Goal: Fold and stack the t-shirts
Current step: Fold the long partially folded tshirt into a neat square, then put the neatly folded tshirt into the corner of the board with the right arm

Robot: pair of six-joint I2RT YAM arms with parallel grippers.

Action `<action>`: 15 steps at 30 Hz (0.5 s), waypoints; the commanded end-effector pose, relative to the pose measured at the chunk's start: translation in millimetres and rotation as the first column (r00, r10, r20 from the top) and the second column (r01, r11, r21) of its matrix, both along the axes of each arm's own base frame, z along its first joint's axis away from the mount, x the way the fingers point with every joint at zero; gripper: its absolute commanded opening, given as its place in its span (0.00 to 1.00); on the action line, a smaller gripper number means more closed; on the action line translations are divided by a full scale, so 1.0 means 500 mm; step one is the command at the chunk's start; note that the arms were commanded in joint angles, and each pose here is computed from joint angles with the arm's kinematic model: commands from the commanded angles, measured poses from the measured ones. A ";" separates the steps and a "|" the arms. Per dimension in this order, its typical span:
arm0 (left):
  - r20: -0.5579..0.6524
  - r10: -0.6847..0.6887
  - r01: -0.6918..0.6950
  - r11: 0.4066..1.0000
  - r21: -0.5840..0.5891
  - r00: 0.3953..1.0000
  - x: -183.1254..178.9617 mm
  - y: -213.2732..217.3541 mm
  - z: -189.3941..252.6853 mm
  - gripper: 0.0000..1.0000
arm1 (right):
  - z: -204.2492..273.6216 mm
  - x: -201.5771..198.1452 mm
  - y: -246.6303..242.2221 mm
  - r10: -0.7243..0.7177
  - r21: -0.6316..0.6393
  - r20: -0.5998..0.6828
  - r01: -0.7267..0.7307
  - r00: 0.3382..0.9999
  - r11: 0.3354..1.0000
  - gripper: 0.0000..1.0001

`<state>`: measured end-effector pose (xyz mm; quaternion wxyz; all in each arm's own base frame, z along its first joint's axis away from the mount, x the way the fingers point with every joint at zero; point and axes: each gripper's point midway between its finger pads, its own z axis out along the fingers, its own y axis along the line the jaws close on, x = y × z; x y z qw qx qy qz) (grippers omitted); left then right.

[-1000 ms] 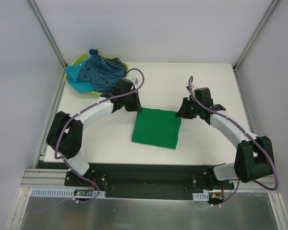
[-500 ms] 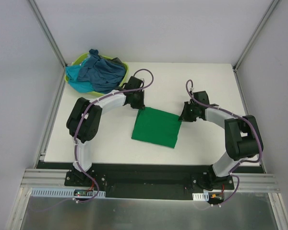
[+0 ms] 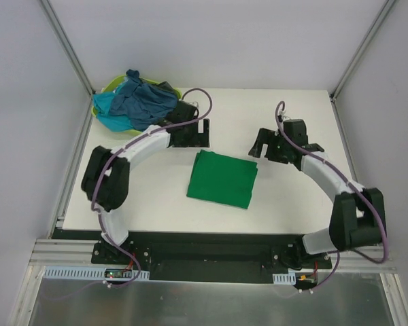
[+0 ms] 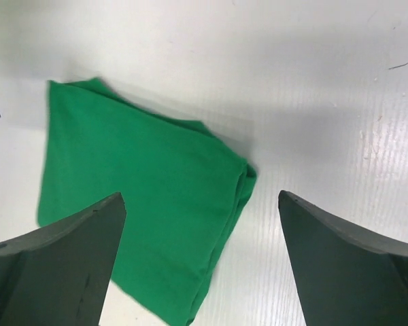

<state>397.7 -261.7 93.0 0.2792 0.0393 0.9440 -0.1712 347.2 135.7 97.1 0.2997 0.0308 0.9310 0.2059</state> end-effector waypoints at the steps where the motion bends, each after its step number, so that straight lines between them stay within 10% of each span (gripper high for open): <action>1: 0.093 0.067 -0.060 0.995 -0.074 0.993 -0.067 0.047 0.133 0.99 | 0.094 -0.054 -0.004 -0.020 0.077 0.116 0.011 0.993 0.997 0.96; 15: 0.090 0.309 -0.300 0.949 -0.101 0.947 -0.265 0.213 0.069 0.99 | -0.025 -0.162 0.045 -0.092 0.181 -0.076 0.105 0.993 0.978 0.99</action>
